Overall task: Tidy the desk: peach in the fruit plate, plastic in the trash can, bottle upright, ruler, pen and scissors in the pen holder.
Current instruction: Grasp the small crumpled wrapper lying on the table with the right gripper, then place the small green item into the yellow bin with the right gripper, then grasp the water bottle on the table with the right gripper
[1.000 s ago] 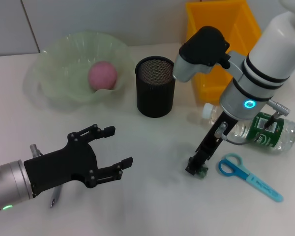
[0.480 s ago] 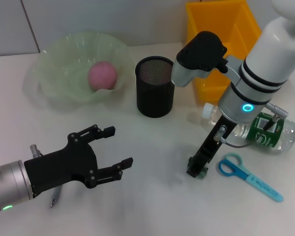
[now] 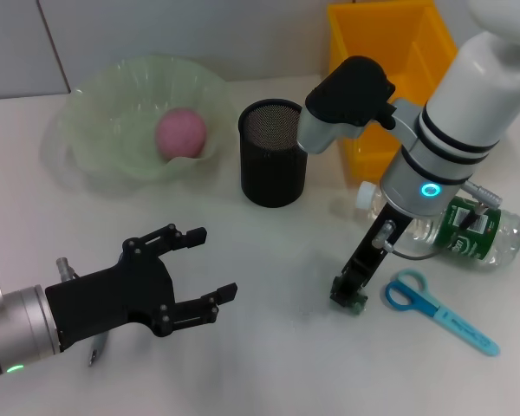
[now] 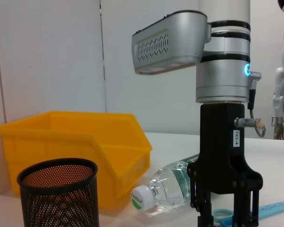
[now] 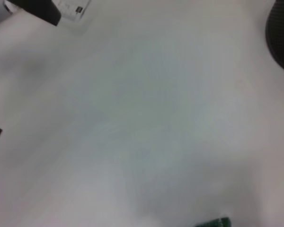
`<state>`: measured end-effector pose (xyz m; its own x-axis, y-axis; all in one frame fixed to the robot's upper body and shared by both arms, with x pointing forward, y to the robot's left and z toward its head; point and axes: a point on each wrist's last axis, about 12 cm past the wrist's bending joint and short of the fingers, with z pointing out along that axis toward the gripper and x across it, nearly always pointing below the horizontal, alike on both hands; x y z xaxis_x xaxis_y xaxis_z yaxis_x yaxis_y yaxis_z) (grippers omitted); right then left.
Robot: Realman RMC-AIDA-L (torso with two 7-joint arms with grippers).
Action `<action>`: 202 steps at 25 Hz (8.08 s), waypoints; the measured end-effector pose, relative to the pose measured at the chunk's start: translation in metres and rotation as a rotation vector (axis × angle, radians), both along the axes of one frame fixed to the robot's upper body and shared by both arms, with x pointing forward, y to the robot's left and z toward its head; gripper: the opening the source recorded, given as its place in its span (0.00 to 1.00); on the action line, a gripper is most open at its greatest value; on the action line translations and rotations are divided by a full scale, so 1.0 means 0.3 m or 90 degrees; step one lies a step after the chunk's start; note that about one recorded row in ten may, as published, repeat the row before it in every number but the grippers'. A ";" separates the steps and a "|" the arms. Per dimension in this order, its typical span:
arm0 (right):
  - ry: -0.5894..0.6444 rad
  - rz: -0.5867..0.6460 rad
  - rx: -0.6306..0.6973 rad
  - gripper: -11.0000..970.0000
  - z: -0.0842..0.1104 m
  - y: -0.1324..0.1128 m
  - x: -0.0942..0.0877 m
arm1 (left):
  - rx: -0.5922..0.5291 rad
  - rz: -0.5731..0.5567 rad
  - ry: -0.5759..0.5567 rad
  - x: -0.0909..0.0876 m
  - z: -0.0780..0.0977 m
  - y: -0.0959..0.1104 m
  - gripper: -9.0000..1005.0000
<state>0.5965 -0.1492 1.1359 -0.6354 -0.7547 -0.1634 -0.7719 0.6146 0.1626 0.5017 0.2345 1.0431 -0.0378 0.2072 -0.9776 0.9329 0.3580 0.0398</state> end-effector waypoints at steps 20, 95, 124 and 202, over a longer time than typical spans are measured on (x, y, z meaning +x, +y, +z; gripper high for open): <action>0.000 0.006 -0.012 0.41 -0.022 0.019 0.006 | -0.002 -0.005 -0.001 0.000 0.003 -0.002 0.80; -0.365 -0.192 -0.021 0.84 0.313 -0.254 0.132 | -0.004 -0.030 -0.016 0.024 0.024 -0.036 0.79; -0.121 -0.070 -0.052 0.86 0.296 -0.247 -0.041 | -0.004 -0.034 -0.015 0.028 0.026 -0.042 0.78; -0.164 -0.006 -0.097 0.86 0.100 -0.346 0.023 | -0.002 -0.037 -0.011 0.034 0.028 -0.044 0.77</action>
